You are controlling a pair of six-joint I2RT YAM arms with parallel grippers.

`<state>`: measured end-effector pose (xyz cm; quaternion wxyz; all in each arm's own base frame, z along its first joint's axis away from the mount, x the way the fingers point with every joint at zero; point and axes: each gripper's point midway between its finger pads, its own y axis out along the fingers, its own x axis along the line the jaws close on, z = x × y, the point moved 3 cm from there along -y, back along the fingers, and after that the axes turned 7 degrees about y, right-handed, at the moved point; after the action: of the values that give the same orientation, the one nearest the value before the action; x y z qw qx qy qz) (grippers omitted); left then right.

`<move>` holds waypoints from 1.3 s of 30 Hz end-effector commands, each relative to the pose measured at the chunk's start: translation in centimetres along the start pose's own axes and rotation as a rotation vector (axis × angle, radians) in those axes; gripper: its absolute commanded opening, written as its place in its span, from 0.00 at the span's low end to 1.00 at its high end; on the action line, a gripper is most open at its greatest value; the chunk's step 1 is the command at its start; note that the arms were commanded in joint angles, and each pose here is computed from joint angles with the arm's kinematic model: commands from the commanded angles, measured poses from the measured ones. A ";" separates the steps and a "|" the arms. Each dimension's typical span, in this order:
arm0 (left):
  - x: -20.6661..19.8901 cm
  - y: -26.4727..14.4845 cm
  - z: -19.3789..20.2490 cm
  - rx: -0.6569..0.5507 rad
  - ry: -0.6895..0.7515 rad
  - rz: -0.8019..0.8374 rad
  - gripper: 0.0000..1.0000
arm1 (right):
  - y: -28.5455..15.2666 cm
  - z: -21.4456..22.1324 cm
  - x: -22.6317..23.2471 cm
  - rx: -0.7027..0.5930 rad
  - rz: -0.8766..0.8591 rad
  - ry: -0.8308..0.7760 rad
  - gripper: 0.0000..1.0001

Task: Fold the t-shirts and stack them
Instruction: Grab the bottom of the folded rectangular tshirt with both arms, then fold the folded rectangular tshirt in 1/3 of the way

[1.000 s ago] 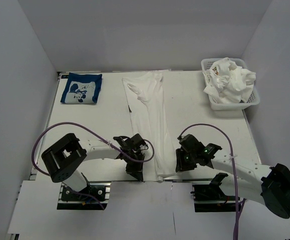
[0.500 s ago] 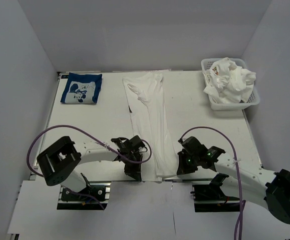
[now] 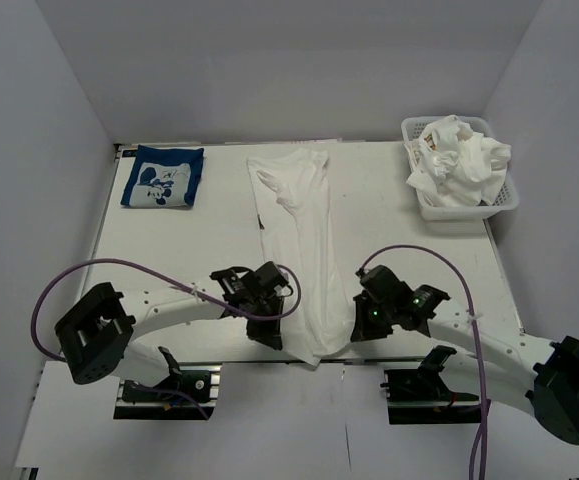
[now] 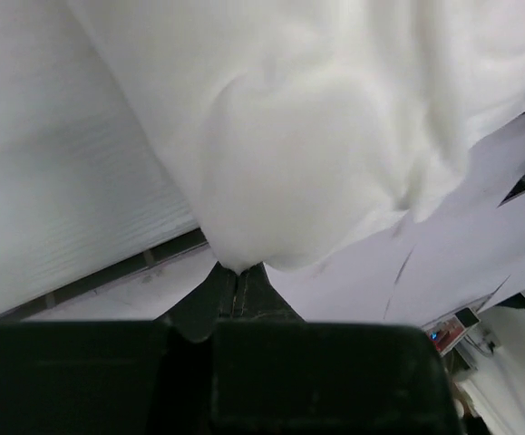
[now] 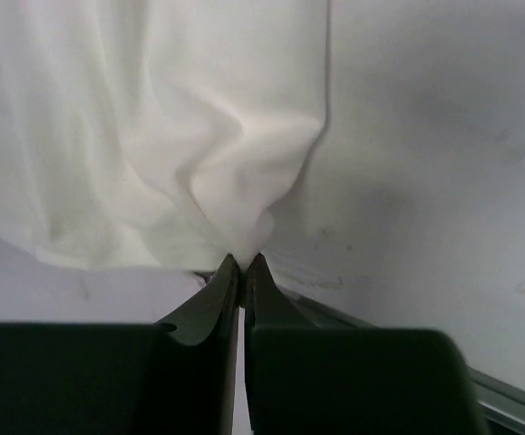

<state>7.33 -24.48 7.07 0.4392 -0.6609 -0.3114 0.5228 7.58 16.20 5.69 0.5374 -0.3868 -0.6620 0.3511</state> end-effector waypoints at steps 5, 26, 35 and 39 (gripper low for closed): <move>-0.3 -3.6 -7.2 -0.279 0.051 -0.213 0.00 | -3.3 -9.9 3.2 -0.395 0.098 -0.032 0.00; 2.9 -10.3 -27.9 -0.782 -0.087 -0.481 0.00 | -3.2 -29.0 8.5 -0.692 0.198 -0.026 0.00; 6.0 -8.9 -32.0 -0.768 -0.134 -0.490 0.00 | -2.3 -33.6 8.0 -0.692 0.208 -0.035 0.00; 7.5 -7.4 -32.6 -0.717 -0.154 -0.491 0.00 | -0.8 -35.0 6.4 -0.670 0.235 -0.025 0.00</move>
<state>39.83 -22.90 11.98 0.2829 -0.6266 -0.6578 0.3077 38.97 23.25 14.43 0.3430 -0.6104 -0.6867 0.1955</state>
